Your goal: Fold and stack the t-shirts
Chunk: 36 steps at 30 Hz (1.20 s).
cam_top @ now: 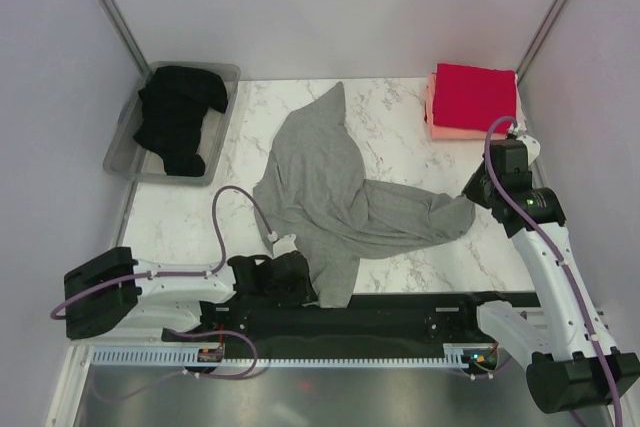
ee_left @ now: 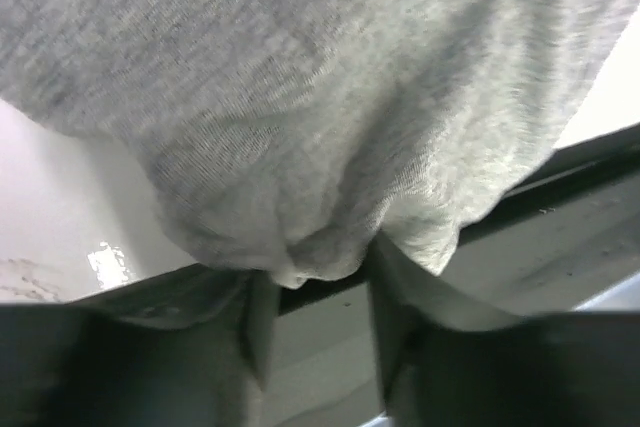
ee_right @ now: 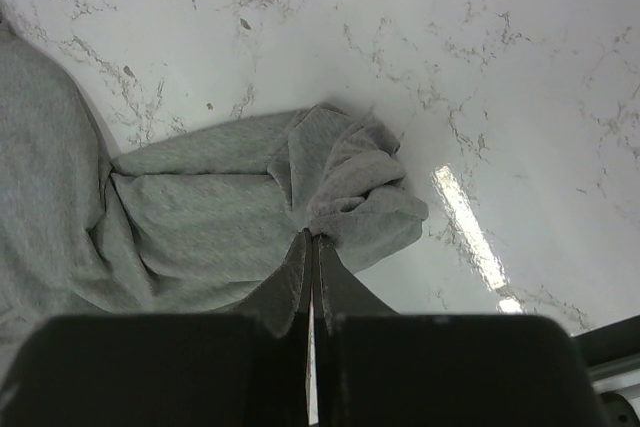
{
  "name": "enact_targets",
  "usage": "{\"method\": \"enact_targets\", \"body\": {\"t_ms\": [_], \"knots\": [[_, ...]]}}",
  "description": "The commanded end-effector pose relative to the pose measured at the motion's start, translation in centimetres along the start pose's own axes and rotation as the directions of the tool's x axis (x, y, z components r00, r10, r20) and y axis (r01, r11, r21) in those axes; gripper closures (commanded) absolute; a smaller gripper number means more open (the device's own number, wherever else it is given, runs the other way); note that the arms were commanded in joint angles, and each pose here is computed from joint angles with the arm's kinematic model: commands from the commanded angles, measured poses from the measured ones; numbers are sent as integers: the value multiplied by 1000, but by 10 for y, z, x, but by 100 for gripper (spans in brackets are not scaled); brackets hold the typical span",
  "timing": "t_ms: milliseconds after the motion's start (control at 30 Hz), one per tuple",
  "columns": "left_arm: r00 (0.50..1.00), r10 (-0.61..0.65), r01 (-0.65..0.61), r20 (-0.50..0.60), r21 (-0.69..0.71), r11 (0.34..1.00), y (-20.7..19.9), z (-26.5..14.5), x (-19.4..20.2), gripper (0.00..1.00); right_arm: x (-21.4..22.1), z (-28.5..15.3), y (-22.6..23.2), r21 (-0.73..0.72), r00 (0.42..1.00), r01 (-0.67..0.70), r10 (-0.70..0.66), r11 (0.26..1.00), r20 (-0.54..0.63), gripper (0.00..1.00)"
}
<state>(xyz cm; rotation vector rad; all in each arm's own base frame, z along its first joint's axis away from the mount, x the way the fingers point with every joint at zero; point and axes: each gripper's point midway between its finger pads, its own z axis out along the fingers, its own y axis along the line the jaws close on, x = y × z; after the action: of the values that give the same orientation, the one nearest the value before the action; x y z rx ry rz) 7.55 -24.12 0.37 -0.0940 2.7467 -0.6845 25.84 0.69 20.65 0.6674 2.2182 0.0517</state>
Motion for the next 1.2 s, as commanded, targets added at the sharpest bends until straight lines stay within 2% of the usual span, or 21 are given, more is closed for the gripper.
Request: {"method": "enact_targets", "body": {"t_ms": [0, 33, 67, 100, 233, 300, 333, 367, 400, 467, 533, 567, 600, 633, 667, 733, 867, 900, 1100, 1133, 1167], "knots": [[981, -13, 13, 193, 4, 1000, -15, 9, -40, 57, -9, 0, 2, -13, 999, -5, 5, 1000, 41, 100], [978, -7, 7, 206, 1, 1000, -16, 9, -42, 66, -8, 0, 2, -13, 999, -2, 2, 1000, 41, 100], [972, -1, 3, 234, -10, 1000, -15, 7, -48, 94, -8, 0, 2, -12, 999, 0, 0, 1000, 40, 100], [968, 2, 2, 250, -14, 1000, -18, 3, -53, 98, -8, 0, 1, -11, 999, 0, 0, 1000, 41, 100], [938, 13, -18, 345, 12, 1000, -40, -52, -84, 98, -16, -9, 5, -30, 999, 1, 1, 1000, 51, 100], [902, 9, -44, 432, 71, 996, -63, -113, -112, 98, -32, -25, 12, -58, 997, -11, 16, 998, 81, 100], [862, -43, -44, 506, 158, 986, -86, -161, -136, 98, -46, -38, 21, -92, 994, -26, 36, 995, 107, 100], [856, 2, -63, 517, 100, 993, -74, -159, -137, 98, -52, -45, 24, -107, 992, -31, 44, 994, 117, 100], [824, 10, -107, 566, 138, 985, -89, -205, -153, 98, -56, -53, 27, -120, 992, -36, 50, 992, 119, 100], [771, 29, -152, 636, 139, 979, -100, -249, -173, 98, -83, -81, 39, -179, 980, -51, 84, 983, 178, 100], [696, 105, -259, 710, 112, 959, -116, -308, -196, 98, -99, -98, 41, -187, 974, -56, 94, 981, 206, 100], [656, 121, -273, 745, 85, 958, -117, -328, -206, 98, -124, -126, 45, -217, 953, -65, 125, 974, 275, 100], [587, 142, -302, 797, 53, 952, -119, -366, -222, 98, -129, -133, 43, -202, 953, -62, 118, 977, 279, 100], [553, 152, -312, 819, 34, 949, -118, -384, -229, 98, -139, -145, 42, -204, 943, -65, 127, 977, 309, 100], [507, 107, -312, 855, 66, 948, -120, -421, -238, 98, -162, -174, 40, -227, 908, -80, 165, 971, 385, 100], [440, 124, -332, 889, 33, 943, -115, -455, -247, 98, -177, -200, 34, -236, 876, -96, 194, 967, 441, 100], [317, 55, -374, 947, 71, 925, -117, -527, -261, 98, -204, -266, 9, -284, 751, -151, 297, 947, 590, 100], [266, 62, -409, 962, 54, 911, -116, -546, -263, 98, -208, -278, 4, -295, 719, -162, 317, 942, 619, 100], [91, -27, -629, 995, 78, 774, -143, -619, -253, 98, -215, -353, -44, -367, 488, -200, 417, 908, 767, 100], [76, -35, -652, 997, 76, 755, -147, -626, -250, 98, -209, -371, -55, -398, 442, -195, 443, 896, 780, 100], [60, -41, -698, 997, 71, 713, -155, -632, -244, 98, -206, -375, -59, -400, 427, -185, 440, 898, 790, 100]]}}
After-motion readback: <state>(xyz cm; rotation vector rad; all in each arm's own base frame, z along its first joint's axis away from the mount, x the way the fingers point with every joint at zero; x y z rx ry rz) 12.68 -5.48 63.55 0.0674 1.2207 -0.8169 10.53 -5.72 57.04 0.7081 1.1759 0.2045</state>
